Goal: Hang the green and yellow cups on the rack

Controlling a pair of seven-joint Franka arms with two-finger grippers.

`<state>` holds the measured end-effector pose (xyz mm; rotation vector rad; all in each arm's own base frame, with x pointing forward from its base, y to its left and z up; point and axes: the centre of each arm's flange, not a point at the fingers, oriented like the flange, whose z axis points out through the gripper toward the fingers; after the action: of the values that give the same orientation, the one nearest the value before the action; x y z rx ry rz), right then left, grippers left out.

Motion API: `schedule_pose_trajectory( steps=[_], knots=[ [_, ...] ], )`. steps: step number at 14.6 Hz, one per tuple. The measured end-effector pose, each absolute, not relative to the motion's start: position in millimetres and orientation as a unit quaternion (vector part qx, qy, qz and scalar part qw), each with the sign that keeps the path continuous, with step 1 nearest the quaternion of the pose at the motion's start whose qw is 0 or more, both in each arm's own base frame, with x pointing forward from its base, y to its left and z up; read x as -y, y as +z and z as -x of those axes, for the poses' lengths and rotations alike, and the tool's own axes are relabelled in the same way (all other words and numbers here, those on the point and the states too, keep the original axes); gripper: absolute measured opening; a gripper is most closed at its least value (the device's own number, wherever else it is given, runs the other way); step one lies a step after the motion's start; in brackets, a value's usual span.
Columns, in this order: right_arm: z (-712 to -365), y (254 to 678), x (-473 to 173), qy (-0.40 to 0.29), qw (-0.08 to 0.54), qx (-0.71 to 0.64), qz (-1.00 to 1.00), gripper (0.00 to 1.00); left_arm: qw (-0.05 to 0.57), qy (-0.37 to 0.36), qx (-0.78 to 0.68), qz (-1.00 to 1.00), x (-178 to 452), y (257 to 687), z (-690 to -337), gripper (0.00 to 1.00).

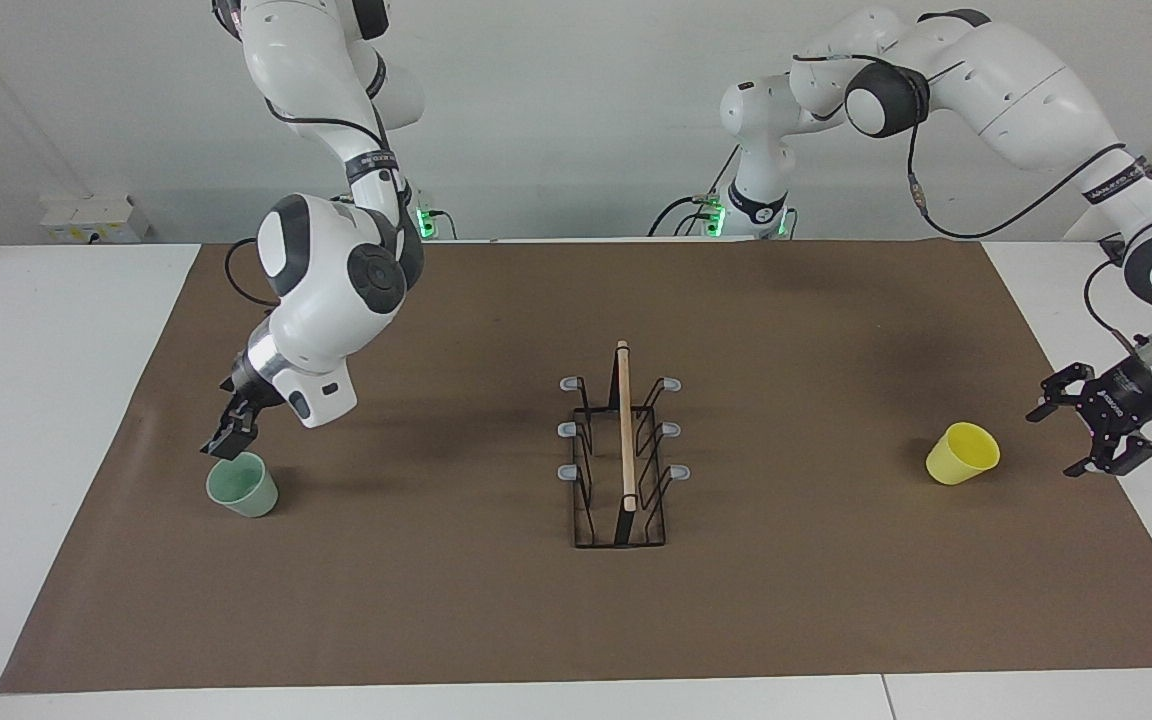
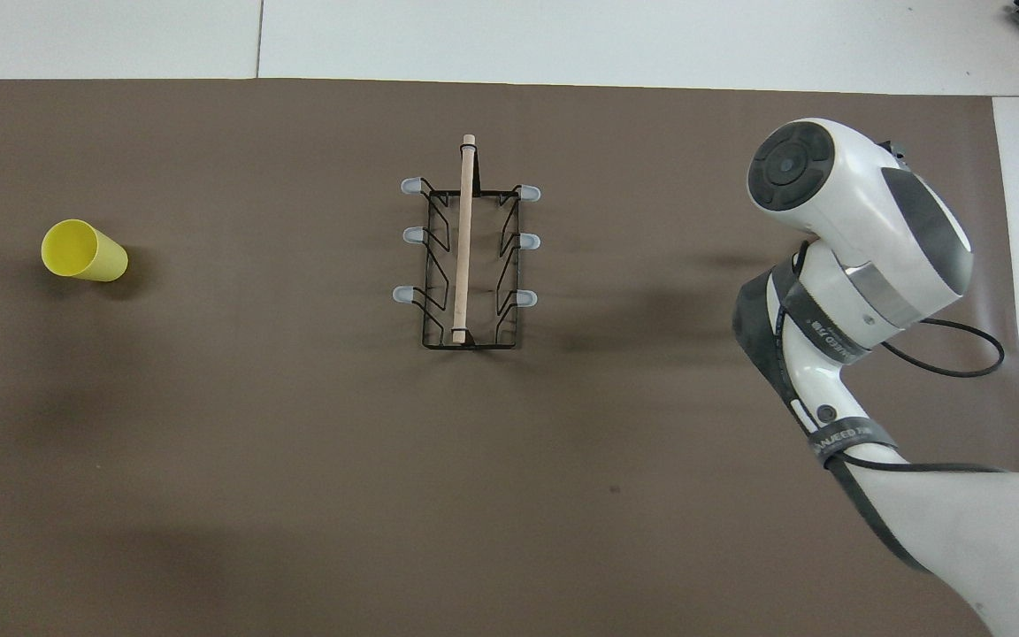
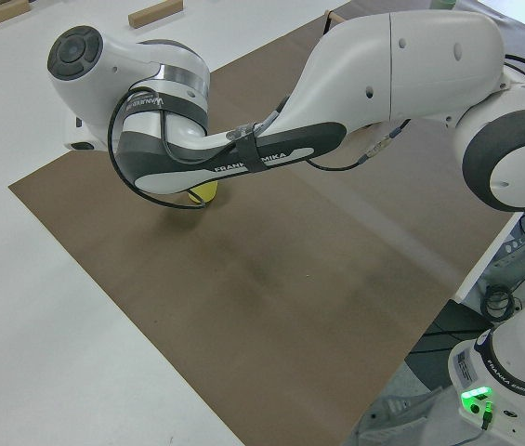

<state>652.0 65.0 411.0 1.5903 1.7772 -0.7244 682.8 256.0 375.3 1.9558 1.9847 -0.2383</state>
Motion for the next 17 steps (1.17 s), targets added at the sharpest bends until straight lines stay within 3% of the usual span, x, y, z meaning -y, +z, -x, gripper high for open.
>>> schedule_pose_trajectory(
  steps=[5, 13, 17],
  knots=[
    [-664, 324, -116, -0.304, 0.346, -0.691, -0.557, 1.0, 0.198, -0.105, -0.755, -0.616, -275, 341, -685, 1.0],
    [-664, 277, -104, -0.255, 0.356, -0.687, -0.58, 1.0, 0.277, -0.16, -0.803, -0.504, -283, 292, -644, 1.0],
    [-651, 254, -100, -0.25, 0.354, -0.684, -0.587, 1.0, 0.294, -0.19, -0.8, -0.487, -253, 283, -630, 1.0]
  ],
)
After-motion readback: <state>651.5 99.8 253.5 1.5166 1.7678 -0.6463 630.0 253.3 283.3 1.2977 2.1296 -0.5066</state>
